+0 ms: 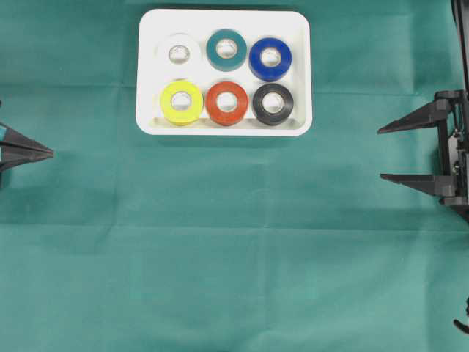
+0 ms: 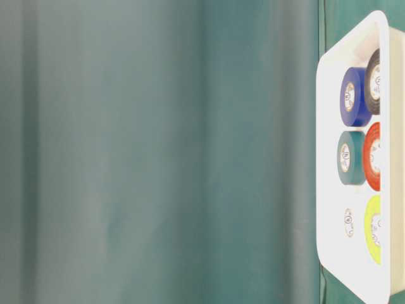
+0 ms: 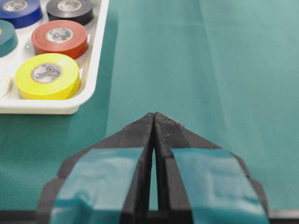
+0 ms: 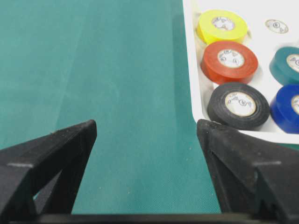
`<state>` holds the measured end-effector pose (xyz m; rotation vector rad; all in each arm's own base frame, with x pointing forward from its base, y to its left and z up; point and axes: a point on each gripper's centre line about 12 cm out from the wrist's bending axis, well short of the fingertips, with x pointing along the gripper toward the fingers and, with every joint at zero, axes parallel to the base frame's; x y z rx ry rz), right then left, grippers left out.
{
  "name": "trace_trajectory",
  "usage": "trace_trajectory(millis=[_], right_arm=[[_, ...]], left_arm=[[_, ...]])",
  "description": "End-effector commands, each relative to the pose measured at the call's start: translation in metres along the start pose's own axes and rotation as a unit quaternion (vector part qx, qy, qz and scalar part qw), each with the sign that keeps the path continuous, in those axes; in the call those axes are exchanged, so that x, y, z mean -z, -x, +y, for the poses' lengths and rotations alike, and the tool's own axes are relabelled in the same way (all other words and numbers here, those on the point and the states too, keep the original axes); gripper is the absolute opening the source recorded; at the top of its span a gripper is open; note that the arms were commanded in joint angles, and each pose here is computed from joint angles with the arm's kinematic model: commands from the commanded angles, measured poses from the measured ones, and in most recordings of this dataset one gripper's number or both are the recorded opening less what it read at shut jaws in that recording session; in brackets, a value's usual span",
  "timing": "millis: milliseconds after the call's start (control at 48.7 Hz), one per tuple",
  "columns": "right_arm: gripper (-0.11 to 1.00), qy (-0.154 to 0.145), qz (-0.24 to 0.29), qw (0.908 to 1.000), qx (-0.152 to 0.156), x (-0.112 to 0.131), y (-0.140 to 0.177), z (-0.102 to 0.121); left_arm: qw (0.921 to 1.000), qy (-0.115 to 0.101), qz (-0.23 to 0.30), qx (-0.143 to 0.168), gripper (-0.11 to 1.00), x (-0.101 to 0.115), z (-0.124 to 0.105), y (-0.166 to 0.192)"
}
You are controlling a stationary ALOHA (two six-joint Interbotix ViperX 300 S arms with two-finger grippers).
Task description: Put the tape into the white case with the right arm.
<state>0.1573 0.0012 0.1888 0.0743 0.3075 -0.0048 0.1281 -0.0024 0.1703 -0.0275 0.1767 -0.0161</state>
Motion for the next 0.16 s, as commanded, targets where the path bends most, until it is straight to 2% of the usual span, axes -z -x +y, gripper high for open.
trace_trajectory(millis=[0,144], right_arm=[[0.58,0.001,-0.006,1.0,-0.004,-0.0025,0.0005,0.0011],[0.58,-0.001,-0.005,1.0,-0.005,0.0064,0.0028,0.0008]], left_arm=[[1.0,0.001,-0.004,0.0,0.0,-0.0046,-0.0001,-0.0006],[1.0,0.0,-0.005,-0.001,0.0,-0.0052,0.0001,-0.0006]])
